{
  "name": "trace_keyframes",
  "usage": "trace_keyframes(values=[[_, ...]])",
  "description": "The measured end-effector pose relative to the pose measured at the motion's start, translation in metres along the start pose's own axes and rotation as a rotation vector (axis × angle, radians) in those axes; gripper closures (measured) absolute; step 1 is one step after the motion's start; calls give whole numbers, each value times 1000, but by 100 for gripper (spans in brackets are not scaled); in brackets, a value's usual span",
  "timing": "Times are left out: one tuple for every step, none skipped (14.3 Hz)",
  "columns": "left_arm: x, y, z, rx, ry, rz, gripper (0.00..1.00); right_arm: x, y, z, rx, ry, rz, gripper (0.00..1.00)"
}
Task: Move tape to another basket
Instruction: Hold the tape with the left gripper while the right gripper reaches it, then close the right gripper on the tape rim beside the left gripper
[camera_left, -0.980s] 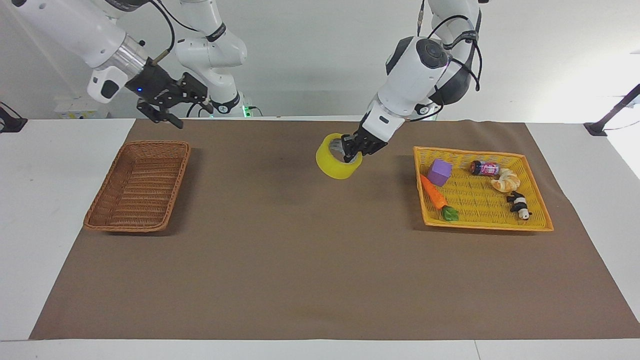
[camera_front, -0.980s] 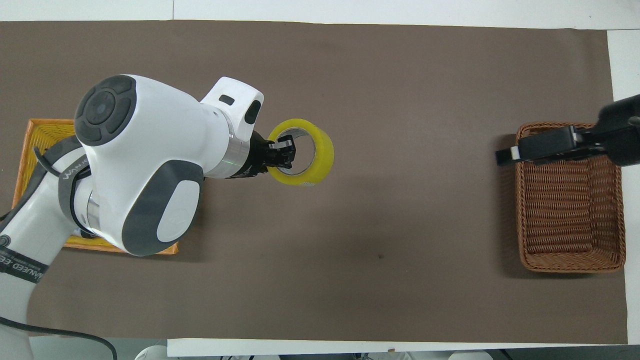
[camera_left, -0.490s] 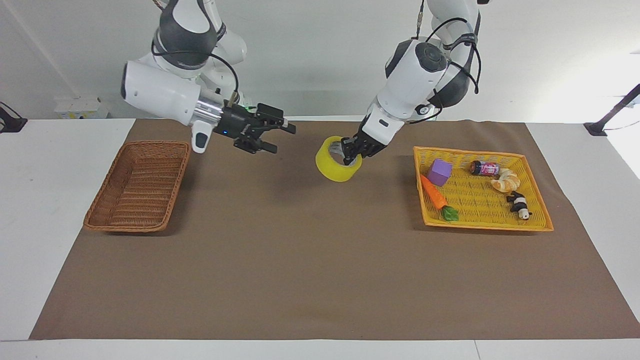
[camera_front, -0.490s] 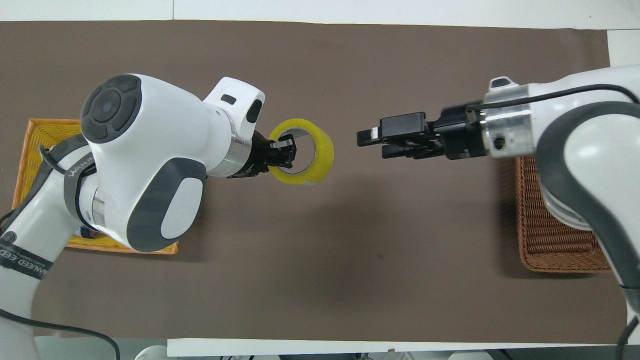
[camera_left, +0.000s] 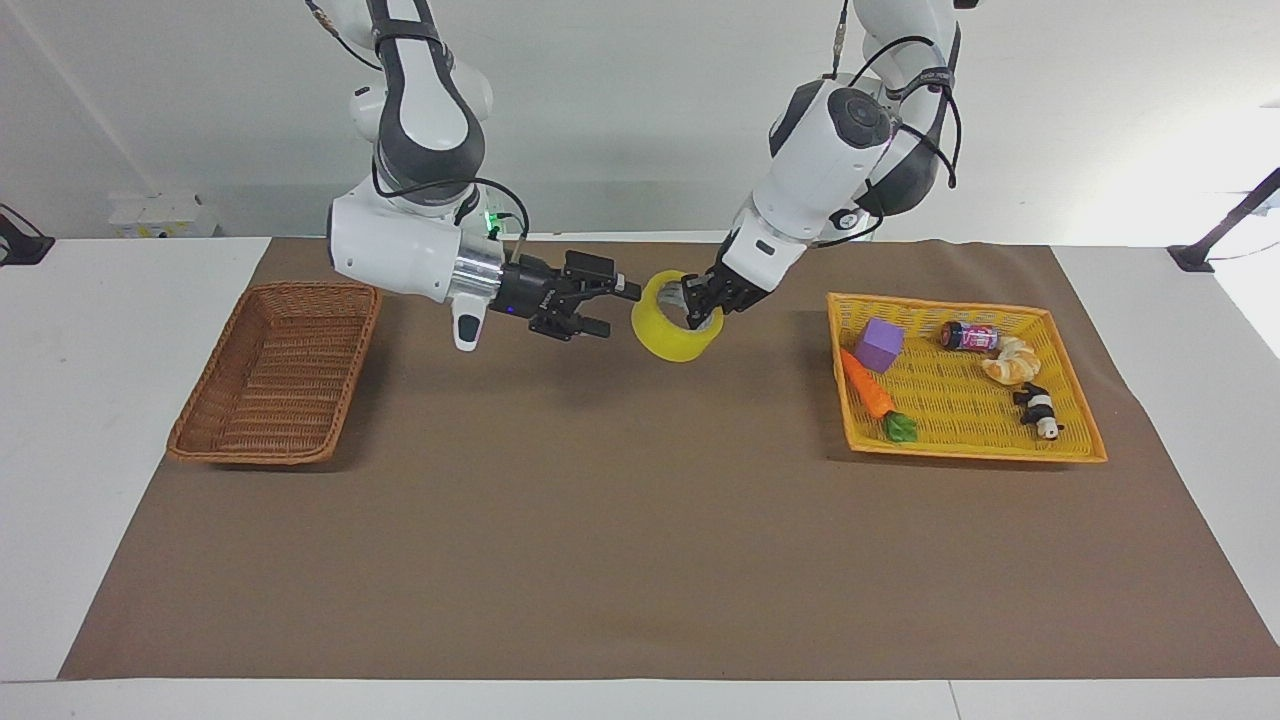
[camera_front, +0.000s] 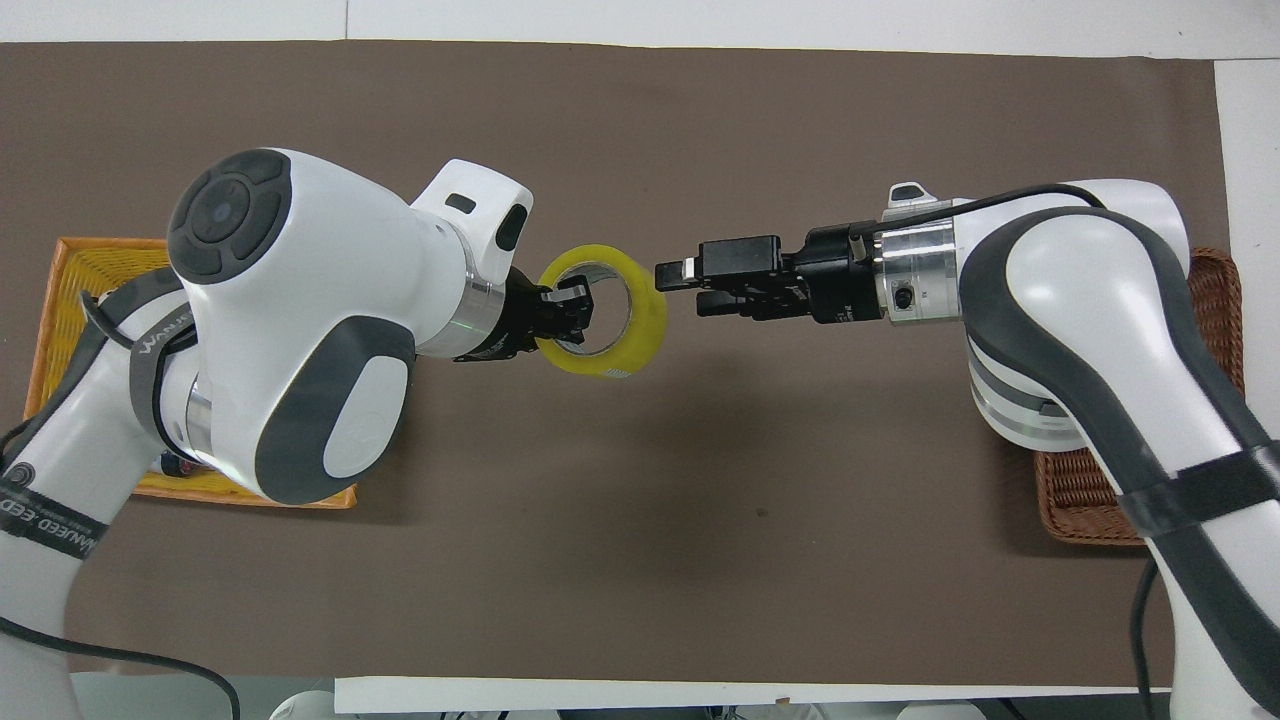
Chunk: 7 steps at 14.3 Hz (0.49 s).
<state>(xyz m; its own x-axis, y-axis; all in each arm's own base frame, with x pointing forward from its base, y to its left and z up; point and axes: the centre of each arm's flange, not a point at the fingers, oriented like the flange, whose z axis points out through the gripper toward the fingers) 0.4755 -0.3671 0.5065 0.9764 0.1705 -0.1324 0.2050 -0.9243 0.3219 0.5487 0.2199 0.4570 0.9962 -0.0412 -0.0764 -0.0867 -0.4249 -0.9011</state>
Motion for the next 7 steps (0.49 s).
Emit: trace_keyframes(values=[[0, 0, 0, 0, 0, 0, 78, -3, -1, 8, 7, 4, 5, 0], [0, 0, 0, 0, 0, 0, 78, -7, -3, 17, 13, 3, 11, 0], [0, 0, 0, 0, -1, 0, 78, -10, -4, 25, 16, 4, 14, 0], [0, 0, 0, 1, -1, 0, 78, -13, -5, 30, 18, 1, 15, 0], [0, 0, 0, 1, -1, 0, 78, -13, -4, 31, 18, -1, 16, 0], [0, 0, 0, 1, -1, 0, 78, -13, -4, 30, 18, 1, 18, 0], [0, 0, 0, 1, -1, 0, 78, -12, -3, 28, 19, 4, 20, 1]])
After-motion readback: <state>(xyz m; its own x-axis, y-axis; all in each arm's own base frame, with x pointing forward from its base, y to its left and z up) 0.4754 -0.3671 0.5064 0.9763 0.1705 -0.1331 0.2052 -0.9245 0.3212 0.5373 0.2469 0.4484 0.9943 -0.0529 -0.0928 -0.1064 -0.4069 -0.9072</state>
